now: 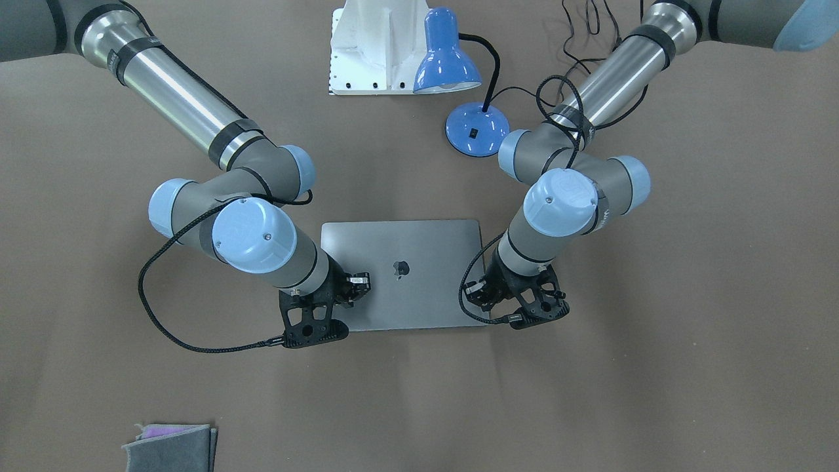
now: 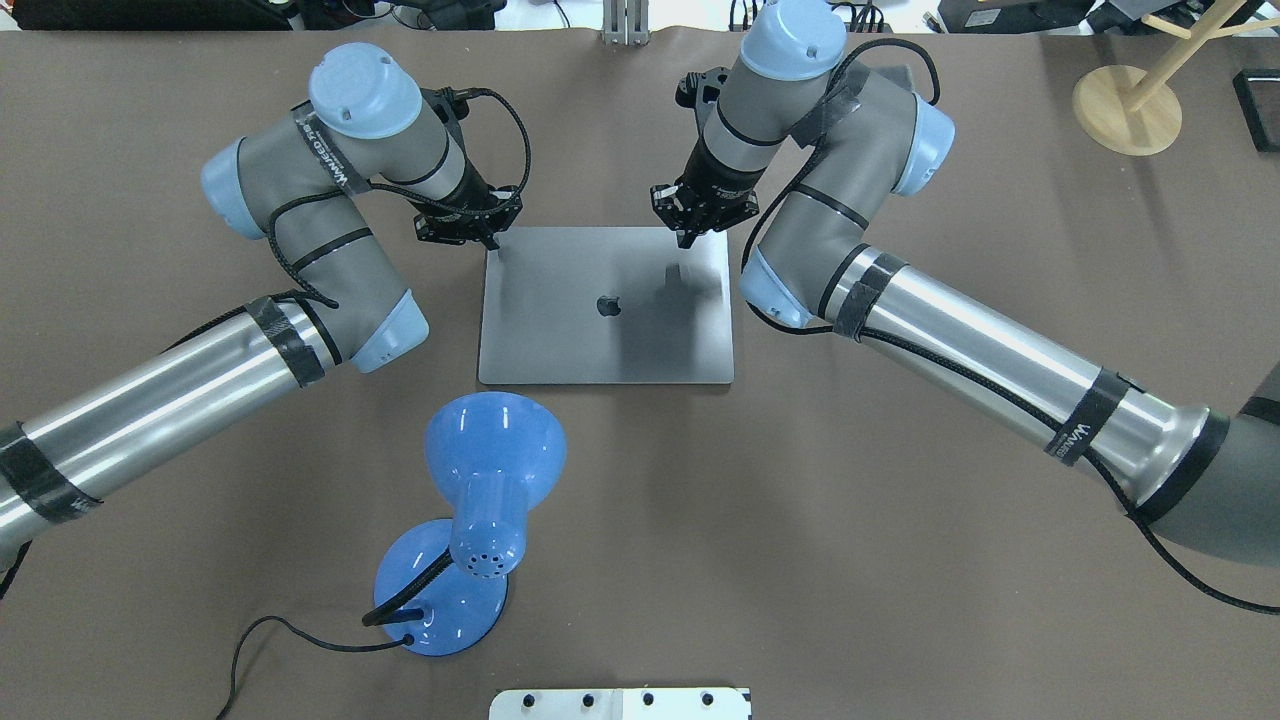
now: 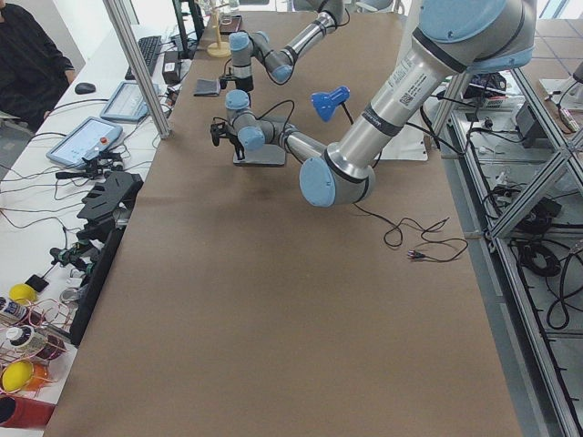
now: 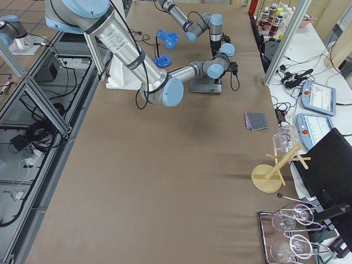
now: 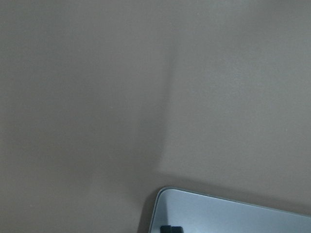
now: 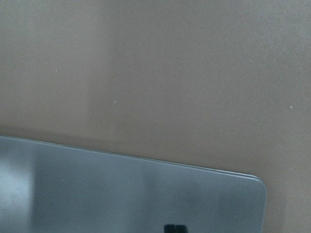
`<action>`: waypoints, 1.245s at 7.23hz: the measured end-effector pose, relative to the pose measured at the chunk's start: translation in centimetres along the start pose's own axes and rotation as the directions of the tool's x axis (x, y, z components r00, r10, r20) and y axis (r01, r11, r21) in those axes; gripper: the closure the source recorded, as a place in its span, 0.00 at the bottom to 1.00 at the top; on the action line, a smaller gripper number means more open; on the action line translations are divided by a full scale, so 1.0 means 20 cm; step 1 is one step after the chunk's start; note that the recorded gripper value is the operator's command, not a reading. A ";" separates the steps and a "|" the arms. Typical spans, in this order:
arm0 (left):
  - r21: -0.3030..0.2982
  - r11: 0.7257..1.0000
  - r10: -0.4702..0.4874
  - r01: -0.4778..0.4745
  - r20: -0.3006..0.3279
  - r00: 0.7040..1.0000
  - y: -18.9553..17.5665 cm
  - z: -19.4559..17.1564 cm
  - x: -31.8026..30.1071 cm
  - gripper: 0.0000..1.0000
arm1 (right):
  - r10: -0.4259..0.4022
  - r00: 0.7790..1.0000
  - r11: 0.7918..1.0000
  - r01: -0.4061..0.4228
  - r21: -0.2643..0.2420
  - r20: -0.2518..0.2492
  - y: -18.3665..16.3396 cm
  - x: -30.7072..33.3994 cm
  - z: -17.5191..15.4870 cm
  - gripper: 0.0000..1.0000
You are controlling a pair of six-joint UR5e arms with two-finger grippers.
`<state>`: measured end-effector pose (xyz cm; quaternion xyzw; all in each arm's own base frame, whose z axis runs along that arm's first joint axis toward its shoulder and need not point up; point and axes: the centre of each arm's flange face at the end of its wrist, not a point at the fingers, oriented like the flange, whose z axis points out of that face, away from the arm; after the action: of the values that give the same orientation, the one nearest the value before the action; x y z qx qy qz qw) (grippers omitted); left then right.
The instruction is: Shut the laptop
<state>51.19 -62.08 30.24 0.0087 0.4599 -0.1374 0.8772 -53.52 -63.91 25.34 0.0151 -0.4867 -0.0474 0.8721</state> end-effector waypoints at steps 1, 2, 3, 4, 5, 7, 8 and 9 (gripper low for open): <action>-0.006 1.000 0.003 -0.003 0.004 1.000 0.02 0.02 0.00 1.00 | 0.003 1.000 1.000 -0.003 0.003 0.011 -0.03 0.00 -0.05 1.00; -0.012 1.000 0.006 -0.006 0.009 1.000 0.05 0.05 0.00 1.00 | 0.008 1.000 1.000 -0.008 0.004 0.021 -0.06 0.00 -0.10 1.00; -0.012 1.000 0.009 -0.009 0.011 1.000 0.06 0.06 0.01 1.00 | 0.012 1.000 1.000 -0.012 0.006 0.028 -0.08 0.02 -0.13 1.00; -0.009 1.000 0.009 -0.009 0.012 1.000 0.06 0.06 0.01 1.00 | 0.015 0.999 1.000 -0.016 0.009 0.034 -0.10 0.03 -0.17 1.00; -0.006 1.000 0.010 -0.010 0.002 1.000 0.05 0.04 0.04 1.00 | 0.021 0.999 1.000 -0.022 0.012 0.040 -0.13 0.04 -0.22 1.00; -0.007 1.000 -0.006 0.005 -0.046 0.999 -0.03 -0.14 0.14 0.02 | 0.031 0.997 0.999 -0.032 0.013 0.073 -0.20 0.04 -0.38 0.01; -0.012 1.000 -0.021 0.021 -0.067 0.997 -0.04 -0.24 0.17 0.02 | 0.034 0.996 0.999 -0.035 0.013 0.086 -0.20 0.03 -0.48 0.00; -0.012 0.999 -0.046 0.045 -0.071 0.996 -0.04 -0.36 0.18 0.02 | 0.054 0.995 0.998 -0.055 0.014 0.082 -0.18 0.05 -0.59 0.00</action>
<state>47.14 -62.58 23.35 -0.0016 0.4918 -0.1546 0.8569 -43.16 -67.86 19.67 0.0068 -0.5226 -0.0204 0.8523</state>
